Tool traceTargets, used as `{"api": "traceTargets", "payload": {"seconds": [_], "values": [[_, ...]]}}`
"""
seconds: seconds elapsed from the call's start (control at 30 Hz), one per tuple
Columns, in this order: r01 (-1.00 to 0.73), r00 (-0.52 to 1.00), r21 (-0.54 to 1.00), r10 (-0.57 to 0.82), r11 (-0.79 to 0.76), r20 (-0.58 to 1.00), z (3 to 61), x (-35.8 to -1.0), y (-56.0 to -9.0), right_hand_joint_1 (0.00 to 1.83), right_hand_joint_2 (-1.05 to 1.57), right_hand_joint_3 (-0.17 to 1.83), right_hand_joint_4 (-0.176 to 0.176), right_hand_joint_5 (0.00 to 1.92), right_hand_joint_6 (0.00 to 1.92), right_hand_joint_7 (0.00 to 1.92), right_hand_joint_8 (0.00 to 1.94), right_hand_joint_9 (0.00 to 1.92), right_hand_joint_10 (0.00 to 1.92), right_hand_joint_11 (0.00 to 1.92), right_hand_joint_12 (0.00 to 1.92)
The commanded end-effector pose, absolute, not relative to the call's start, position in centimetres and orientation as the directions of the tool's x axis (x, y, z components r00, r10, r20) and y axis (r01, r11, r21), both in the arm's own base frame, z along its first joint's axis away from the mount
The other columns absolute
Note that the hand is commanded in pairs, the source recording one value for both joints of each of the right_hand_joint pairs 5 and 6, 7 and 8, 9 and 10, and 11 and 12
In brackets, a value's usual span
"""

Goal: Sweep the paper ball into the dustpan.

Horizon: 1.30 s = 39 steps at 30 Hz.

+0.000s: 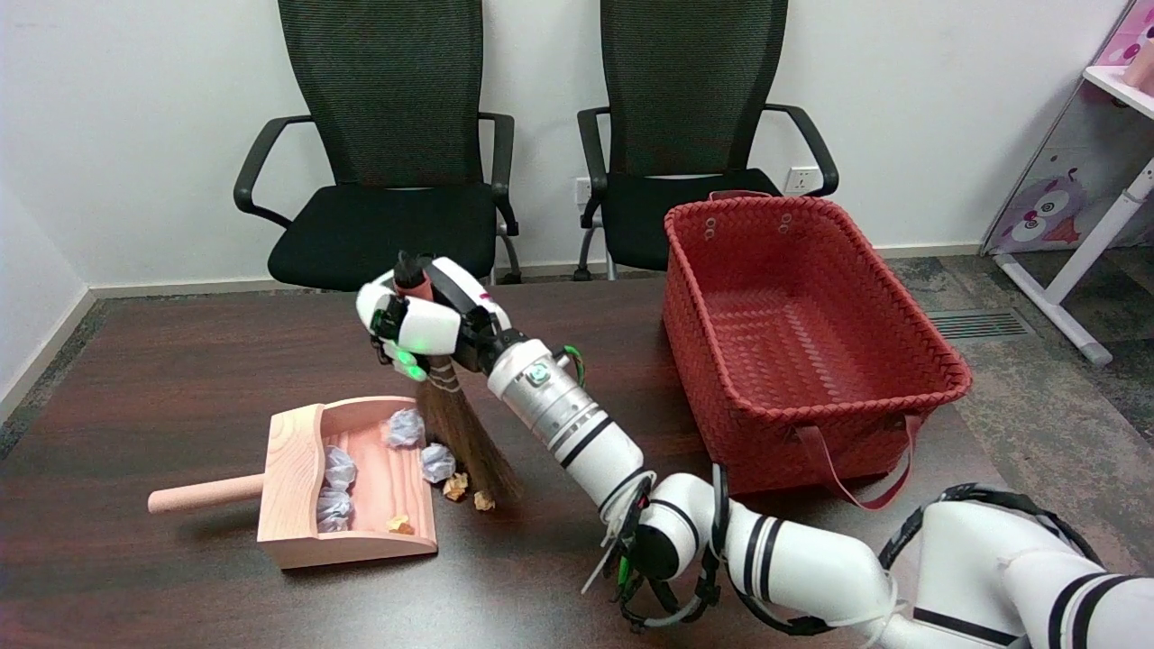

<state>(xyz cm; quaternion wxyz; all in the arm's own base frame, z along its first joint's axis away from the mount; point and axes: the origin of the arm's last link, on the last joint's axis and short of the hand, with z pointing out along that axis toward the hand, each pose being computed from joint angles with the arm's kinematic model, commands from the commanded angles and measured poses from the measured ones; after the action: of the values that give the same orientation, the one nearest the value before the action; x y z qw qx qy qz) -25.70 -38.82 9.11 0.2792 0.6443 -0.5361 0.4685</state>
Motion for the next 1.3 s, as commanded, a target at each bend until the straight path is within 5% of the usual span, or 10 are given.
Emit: {"api": "traceTargets", "payload": {"seconds": [0.03, 0.17, 0.3, 0.77, 1.1, 1.3], "values": [[-0.779, -0.432, -0.603, -0.549, -0.173, 0.716, 9.5, -21.6, -39.8, 0.77, 0.52, 1.56, 0.002, 1.92, 1.92, 1.92, 1.92, 1.92, 1.92, 1.92, 1.92], [-0.659, -0.571, -0.748, -0.596, -0.077, 0.564, 10.3, -20.3, -40.1, 0.79, 0.39, 1.57, 0.001, 1.92, 1.92, 1.92, 1.92, 1.92, 1.92, 1.92, 1.92], [-0.585, -0.558, -0.799, -0.646, -0.139, 0.521, 12.2, -17.7, -40.1, 0.79, 0.3, 1.58, 0.001, 1.92, 1.92, 1.92, 1.92, 1.92, 1.92, 1.92, 1.92], [-0.546, -0.424, -0.714, -0.59, -0.438, 0.687, 18.8, -13.9, -40.1, 0.76, 0.49, 1.44, -0.002, 1.92, 1.92, 1.92, 1.92, 1.92, 1.92, 1.92, 1.92], [-0.75, -0.134, -0.233, -0.204, -0.618, 0.97, 20.9, -15.4, -37.8, 0.69, 0.98, 1.36, 0.007, 1.92, 1.92, 1.92, 1.92, 1.92, 1.92, 1.92, 1.92], [-0.822, 0.088, 0.066, -0.01, -0.566, 0.996, 19.6, -16.9, -34.8, 0.69, 1.1, 1.36, 0.012, 1.92, 1.92, 1.92, 1.92, 1.92, 1.92, 1.92, 1.92]]}}
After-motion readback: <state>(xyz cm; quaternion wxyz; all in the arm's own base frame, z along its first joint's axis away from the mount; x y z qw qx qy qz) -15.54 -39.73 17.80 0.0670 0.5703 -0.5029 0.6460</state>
